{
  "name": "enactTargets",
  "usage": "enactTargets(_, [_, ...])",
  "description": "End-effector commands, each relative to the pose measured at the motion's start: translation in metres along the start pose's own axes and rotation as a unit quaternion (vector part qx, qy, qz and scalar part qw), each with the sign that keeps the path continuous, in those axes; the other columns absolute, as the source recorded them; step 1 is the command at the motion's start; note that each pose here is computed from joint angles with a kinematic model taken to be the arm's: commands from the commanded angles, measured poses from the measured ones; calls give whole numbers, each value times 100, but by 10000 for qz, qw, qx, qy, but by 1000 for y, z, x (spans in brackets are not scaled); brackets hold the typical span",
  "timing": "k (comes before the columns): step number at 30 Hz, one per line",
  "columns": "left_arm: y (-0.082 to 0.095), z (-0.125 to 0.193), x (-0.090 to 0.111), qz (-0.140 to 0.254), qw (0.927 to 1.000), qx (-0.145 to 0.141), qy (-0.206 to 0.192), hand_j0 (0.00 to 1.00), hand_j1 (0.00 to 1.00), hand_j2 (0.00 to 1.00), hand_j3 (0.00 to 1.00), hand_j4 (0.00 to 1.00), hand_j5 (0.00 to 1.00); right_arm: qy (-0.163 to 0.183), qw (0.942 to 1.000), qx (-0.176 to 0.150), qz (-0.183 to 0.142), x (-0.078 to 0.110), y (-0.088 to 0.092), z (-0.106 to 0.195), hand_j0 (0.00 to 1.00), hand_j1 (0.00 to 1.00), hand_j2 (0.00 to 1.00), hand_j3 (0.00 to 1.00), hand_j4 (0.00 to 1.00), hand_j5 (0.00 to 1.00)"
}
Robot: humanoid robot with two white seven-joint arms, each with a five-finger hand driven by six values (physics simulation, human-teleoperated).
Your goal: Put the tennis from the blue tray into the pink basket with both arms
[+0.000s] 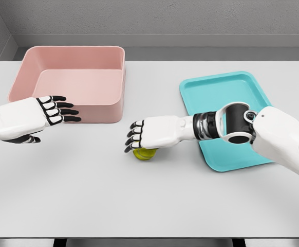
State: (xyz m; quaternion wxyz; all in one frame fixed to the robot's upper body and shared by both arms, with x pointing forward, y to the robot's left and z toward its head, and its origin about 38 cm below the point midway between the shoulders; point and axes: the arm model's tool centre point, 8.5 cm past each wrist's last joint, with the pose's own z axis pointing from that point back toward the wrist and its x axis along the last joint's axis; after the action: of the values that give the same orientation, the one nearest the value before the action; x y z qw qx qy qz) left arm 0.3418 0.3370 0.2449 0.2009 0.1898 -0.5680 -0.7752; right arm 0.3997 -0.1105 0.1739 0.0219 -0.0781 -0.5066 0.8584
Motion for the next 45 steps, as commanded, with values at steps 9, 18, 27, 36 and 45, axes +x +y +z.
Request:
enactTargets(9, [-18, -32, 16, -165, 9996, -38, -229, 100, 100, 100, 100, 100, 100, 359, 9984, -367, 245, -11, -27, 42, 99, 99, 99, 99, 99, 99])
enactTargets(18, [-31, -50, 29, -85, 9987, -214, -445, 100, 100, 100, 100, 100, 100, 2206, 9555, -1728, -919, -46, -26, 241, 99, 99, 99, 99, 99, 99])
enactTargets(27, [-21, -94, 48, -240, 9949, -121, -977, 100, 100, 100, 100, 100, 100, 2531, 9174, -2471, -1825, -12, 14, 285, 100, 100, 100, 100, 100, 100])
enactTargets(36, [-13, -132, 67, -289, 9883, -116, -1490, 100, 100, 100, 100, 100, 100, 2317, 8972, -2746, -2568, 4, 57, 245, 100, 100, 100, 100, 100, 100])
enactTargets(45, [-5, -159, 61, 22, 9859, -45, -1675, 100, 100, 100, 100, 100, 100, 2356, 8840, -3002, -2699, 7, 65, 238, 100, 100, 100, 100, 100, 100])
